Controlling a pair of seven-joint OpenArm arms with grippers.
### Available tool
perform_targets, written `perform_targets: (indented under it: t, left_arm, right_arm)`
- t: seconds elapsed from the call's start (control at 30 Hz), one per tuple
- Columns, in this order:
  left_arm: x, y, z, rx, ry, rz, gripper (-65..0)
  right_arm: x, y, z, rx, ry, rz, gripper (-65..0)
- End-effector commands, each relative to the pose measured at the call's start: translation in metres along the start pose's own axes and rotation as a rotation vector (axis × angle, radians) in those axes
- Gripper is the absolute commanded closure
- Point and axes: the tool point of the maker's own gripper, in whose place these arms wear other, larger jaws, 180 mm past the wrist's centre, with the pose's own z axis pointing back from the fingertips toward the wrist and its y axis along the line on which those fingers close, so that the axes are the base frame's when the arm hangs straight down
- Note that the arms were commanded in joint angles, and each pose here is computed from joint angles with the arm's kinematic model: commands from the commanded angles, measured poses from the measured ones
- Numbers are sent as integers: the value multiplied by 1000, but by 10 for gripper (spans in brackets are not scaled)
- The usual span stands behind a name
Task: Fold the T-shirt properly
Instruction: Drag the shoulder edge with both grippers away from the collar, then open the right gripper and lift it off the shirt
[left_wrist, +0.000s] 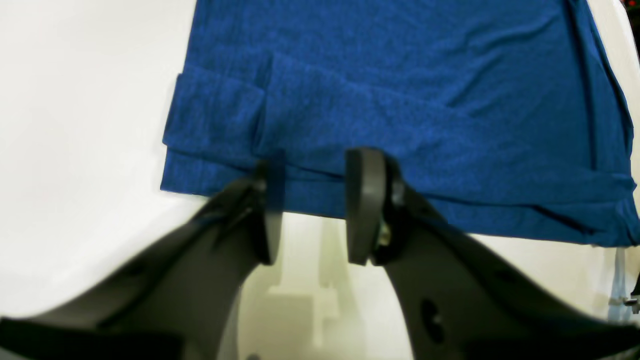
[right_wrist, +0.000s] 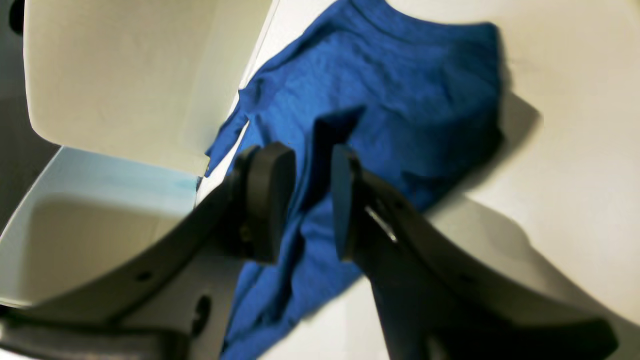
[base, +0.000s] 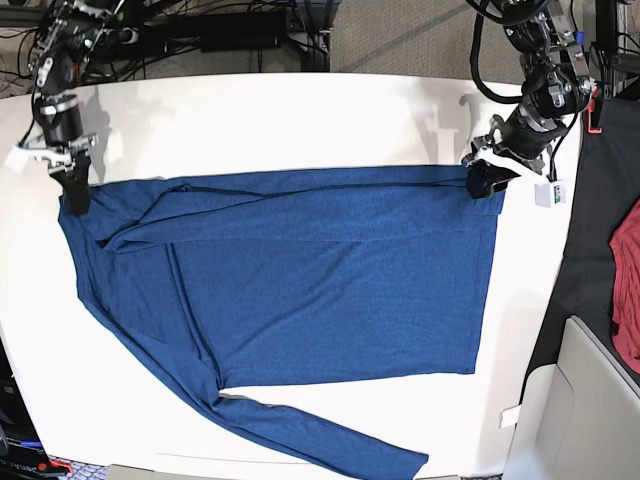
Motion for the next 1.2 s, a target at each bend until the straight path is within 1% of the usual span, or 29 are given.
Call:
perform_targets:
  t: [0.0,0.07,0.13,0.27,0.43,0.5,0.57,0.7,0.77,0.87,1.0,1.17]
  left_arm:
    - [8,-4,4,-13,-32,-9,-226]
    - [4,-2,5,-10,-13,-6,-249]
    - [0,-2,5,-10,5,-6,-262]
    - [-6,-2,5,-10,42,-6,-265]
    - [-8,-3,4,-11,45,-2,-265]
    - [-9,-5,4,-16,45,7,-265]
    - [-11,-5,4,-15,50,8,-265]
    - [-17,-3,5,-11,63,10,-265]
    - [-17,-3,5,-9,63,9,-265]
    - [-18,-4,5,-13,65,8,-265]
    - [-20,-5,4,-12,64,22,-265]
    - [-20,-5,4,-11,62,22,-265]
  right_arm:
    - [18,11,3,41,-50,10,-176]
    - [25,7,12,33,-78,-10,-176]
    - [25,4,15,27,-82,-25,-176]
    - [22,-2,23,6,-73,-27,-176]
    - [16,11,31,35,-102,-74,-173]
    - [11,7,35,-17,-102,-110,-173]
    - [16,1,43,-73,-132,-130,-173]
    - [30,5,56,-151,-183,-59,-173]
    - [44,-2,69,-236,-222,-24,-173]
    - [56,-6,79,-329,-241,40,-173]
    - [58,-8,84,-365,-232,87,-174]
    - [58,-12,78,-395,-218,141,-174]
